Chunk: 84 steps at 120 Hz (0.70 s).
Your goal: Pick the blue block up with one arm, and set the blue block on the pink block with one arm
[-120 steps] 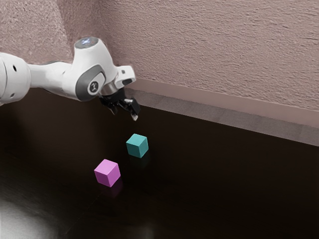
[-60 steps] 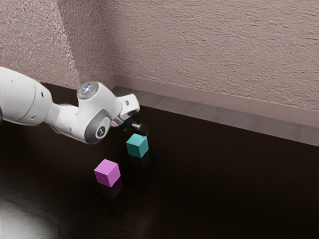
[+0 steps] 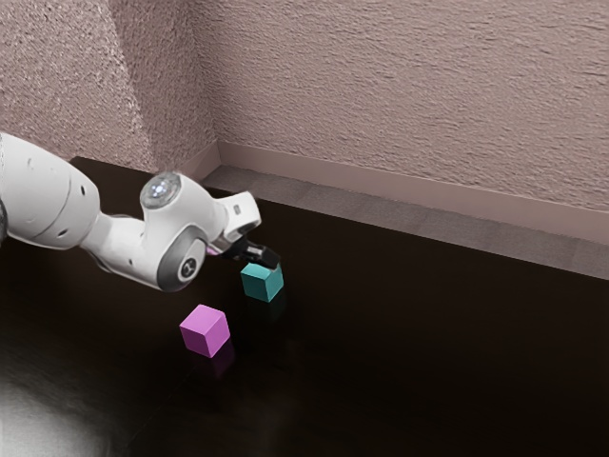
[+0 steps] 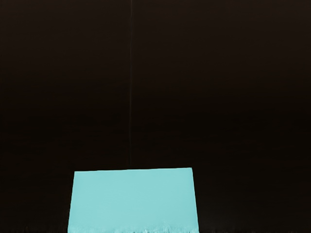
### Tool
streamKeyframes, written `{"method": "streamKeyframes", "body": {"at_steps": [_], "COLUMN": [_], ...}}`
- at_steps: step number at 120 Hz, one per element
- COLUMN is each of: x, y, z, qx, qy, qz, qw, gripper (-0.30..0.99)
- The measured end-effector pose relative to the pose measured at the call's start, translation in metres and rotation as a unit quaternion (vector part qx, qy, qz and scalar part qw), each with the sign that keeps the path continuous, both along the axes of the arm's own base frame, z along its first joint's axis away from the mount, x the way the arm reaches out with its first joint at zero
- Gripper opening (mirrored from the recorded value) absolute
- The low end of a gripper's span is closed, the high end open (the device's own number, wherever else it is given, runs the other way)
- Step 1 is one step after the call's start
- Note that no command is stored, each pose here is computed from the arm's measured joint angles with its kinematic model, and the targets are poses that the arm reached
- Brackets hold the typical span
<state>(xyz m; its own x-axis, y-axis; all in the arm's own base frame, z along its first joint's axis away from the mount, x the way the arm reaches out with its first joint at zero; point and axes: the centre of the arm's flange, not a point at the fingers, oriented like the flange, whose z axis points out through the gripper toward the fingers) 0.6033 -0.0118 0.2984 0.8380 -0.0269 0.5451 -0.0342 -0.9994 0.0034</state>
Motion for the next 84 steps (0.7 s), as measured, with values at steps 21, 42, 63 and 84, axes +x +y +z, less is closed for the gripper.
{"method": "streamKeyframes", "body": {"at_steps": [21,42,63,84], "x": [0.0,0.0,0.0,0.0], "y": [0.003,0.005,0.007,0.013], "z": [-0.015,-0.028,-0.033,-0.04], "qx": [-0.001,-0.001,-0.002,-0.002], "qy": [0.0,-0.006,-0.013,-0.018], "qz": [0.003,0.004,0.006,0.01], "qw": [1.0,1.0,1.0,1.0], "gripper": [0.69,0.69,0.69,0.69]}}
